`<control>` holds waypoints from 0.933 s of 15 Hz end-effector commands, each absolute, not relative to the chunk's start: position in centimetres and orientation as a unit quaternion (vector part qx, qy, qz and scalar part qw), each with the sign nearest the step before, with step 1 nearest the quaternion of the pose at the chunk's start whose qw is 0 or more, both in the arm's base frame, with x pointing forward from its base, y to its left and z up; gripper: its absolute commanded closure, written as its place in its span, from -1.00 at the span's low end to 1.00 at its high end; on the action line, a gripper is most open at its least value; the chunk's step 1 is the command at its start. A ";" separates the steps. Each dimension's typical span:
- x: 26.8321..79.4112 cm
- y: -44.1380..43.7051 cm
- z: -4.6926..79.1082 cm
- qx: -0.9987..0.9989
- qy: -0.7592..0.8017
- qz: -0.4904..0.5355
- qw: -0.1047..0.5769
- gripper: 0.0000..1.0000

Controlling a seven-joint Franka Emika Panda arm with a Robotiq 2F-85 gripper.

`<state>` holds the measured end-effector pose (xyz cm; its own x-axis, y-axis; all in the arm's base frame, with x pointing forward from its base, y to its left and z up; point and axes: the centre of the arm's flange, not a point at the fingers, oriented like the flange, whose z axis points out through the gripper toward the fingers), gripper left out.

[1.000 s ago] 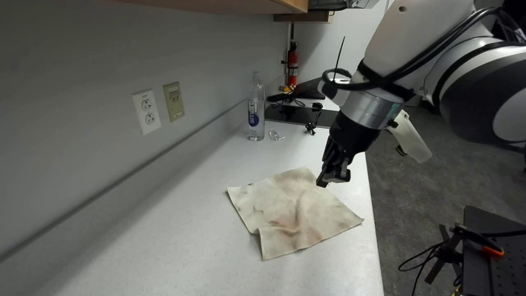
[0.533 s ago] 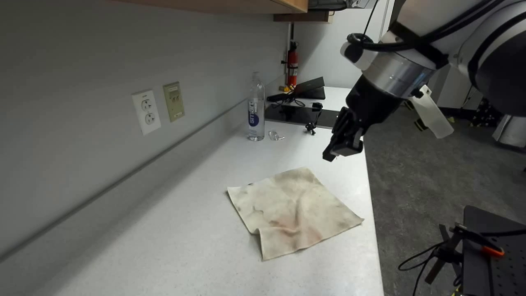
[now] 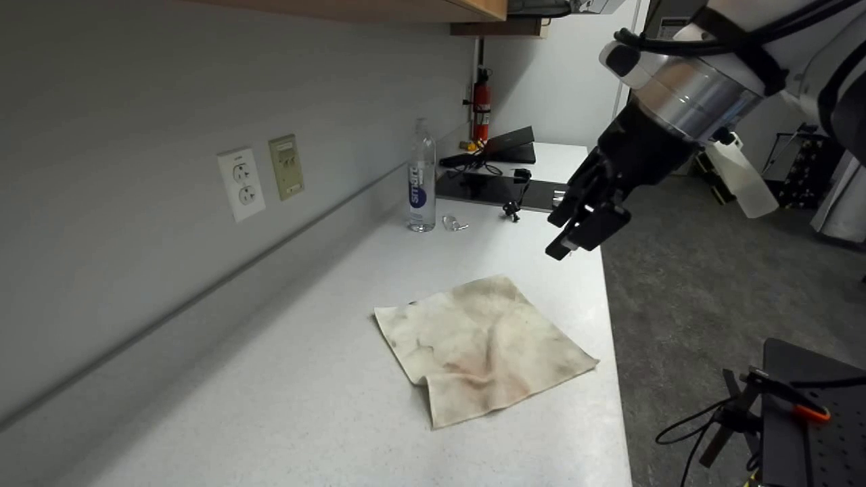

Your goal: Unfold the towel and lay it flat on the countertop

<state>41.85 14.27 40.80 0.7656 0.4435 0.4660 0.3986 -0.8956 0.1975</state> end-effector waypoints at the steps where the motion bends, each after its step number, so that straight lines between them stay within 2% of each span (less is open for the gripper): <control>1: 38.4 12.6 41.7 0.930 0.205 0.305 0.022 -0.99; 5: 37.6 12.2 42.0 0.914 0.197 0.354 0.010 -1.00; 6: 39.5 13.2 41.6 0.923 0.202 0.329 0.015 -1.00; 14: 39.8 13.4 42.4 0.918 0.200 0.342 0.012 -1.00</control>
<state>39.79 13.35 42.44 0.6855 0.3762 0.6233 0.3594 -0.9194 0.1596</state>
